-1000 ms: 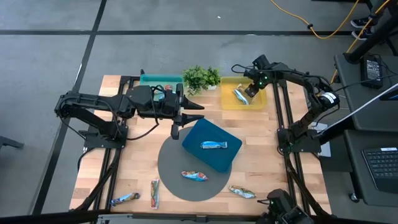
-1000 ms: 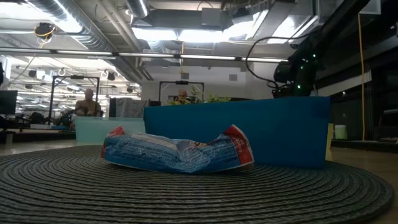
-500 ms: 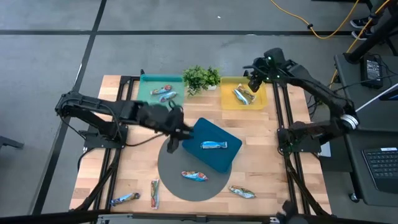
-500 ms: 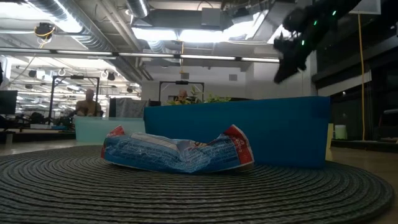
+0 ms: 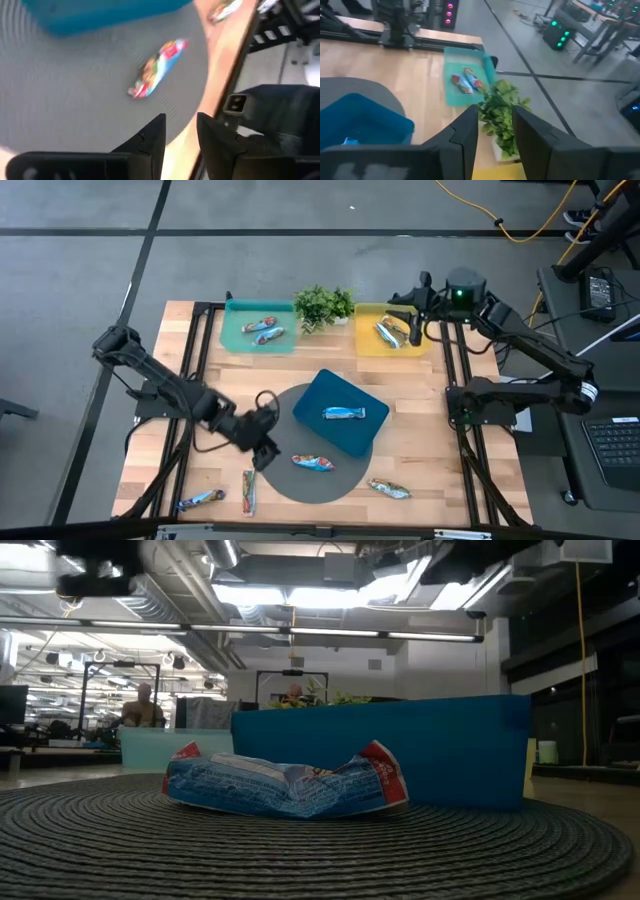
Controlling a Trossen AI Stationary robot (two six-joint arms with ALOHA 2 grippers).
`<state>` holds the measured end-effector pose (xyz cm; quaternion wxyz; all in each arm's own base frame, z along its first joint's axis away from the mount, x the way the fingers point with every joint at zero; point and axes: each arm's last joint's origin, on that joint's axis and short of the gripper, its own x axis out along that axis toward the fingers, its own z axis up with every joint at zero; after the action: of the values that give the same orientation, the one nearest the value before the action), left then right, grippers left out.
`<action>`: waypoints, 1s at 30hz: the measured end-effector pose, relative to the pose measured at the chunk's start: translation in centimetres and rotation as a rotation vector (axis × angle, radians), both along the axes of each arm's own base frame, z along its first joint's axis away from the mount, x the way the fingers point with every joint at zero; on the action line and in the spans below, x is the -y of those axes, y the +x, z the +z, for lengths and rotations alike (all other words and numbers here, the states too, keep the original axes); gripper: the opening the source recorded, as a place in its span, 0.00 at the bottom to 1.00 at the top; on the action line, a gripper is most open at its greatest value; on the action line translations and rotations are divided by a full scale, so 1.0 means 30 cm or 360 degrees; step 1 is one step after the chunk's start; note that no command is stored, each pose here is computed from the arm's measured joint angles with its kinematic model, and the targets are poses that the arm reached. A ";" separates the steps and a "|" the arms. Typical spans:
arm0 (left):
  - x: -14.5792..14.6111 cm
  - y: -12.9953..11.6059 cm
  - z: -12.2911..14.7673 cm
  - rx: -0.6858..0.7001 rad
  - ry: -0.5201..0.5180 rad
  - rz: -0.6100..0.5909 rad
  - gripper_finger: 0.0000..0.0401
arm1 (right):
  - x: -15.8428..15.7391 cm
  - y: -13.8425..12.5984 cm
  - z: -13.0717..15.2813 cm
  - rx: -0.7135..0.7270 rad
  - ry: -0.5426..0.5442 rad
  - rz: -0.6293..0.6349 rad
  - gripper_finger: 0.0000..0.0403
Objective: Pick and place Granola Bars by type
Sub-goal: Put the left red granola bar into the green bin
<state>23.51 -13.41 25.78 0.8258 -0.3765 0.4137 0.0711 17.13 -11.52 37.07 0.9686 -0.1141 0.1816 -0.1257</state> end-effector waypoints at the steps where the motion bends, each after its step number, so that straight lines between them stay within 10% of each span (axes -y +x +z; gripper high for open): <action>1: 0.021 -0.017 -0.023 -0.0022 0.0005 0.0032 0.25 | -0.004 0.004 -0.001 -0.0003 0.0002 0.0013 0.30; 19: 0.254 -0.115 -0.294 -0.0451 -0.0356 0.0613 0.28 | -0.040 0.101 -0.022 0.0052 -0.0050 0.0196 0.30; 30: 0.289 -0.098 -0.332 -0.0517 -0.0469 0.0583 0.55 | -0.036 0.110 -0.027 0.0046 -0.0051 0.0198 0.30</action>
<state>20.56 -22.09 15.82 0.6586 -0.5446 0.4716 0.2176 20.43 -10.45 36.27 0.9751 -0.1388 0.1580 -0.0696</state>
